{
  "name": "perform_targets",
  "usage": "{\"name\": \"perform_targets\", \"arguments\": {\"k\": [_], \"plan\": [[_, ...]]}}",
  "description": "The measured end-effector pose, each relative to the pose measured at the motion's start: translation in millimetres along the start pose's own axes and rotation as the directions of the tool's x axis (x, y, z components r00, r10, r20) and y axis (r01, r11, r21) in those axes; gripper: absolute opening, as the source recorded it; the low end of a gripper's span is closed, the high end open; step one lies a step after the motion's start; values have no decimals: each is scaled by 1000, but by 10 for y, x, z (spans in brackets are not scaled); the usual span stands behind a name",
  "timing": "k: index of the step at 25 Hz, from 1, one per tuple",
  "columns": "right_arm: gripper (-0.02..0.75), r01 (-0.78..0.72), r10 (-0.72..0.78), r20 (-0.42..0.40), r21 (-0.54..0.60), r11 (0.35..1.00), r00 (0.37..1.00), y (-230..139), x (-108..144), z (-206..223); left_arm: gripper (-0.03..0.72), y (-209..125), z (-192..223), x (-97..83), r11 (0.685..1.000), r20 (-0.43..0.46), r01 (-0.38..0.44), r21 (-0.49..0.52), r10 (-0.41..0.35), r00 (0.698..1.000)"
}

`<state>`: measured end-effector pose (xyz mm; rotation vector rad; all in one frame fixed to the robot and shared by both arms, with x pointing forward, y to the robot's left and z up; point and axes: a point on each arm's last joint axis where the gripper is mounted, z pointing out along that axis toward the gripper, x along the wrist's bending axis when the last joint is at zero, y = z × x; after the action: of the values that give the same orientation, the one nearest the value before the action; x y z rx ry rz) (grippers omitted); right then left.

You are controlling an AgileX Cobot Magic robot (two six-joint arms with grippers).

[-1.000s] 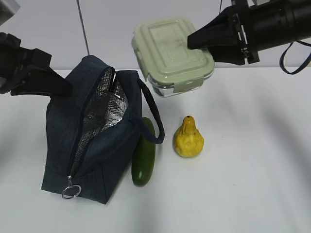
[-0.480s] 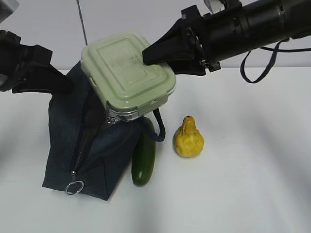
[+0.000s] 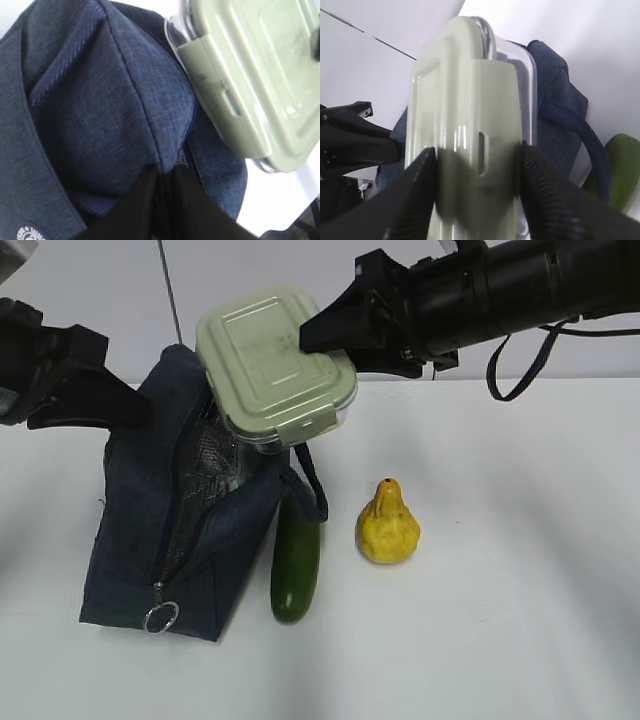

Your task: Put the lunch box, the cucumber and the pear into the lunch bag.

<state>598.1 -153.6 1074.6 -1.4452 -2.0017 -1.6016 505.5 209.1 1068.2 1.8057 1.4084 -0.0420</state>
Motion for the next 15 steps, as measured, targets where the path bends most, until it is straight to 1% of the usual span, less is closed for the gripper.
{"name": "perform_targets", "arguments": {"k": [5, 10, 15], "plan": [[389, 2, -2, -3, 10, 1000, 1000, -34, 33, 84, 20, 28, 0, -23, 999, 26, 39, -31, -38, 999], [389, -21, 21, 0, 51, 998, 1000, -114, -66, 228, 20, 46, -1, -26, 997, 30, 52, -49, -51, 998], [389, 1, -3, 24, 85, 996, 1000, -152, -103, 246, 20, 73, -3, -36, 994, 45, 72, -79, -69, 997]]}}
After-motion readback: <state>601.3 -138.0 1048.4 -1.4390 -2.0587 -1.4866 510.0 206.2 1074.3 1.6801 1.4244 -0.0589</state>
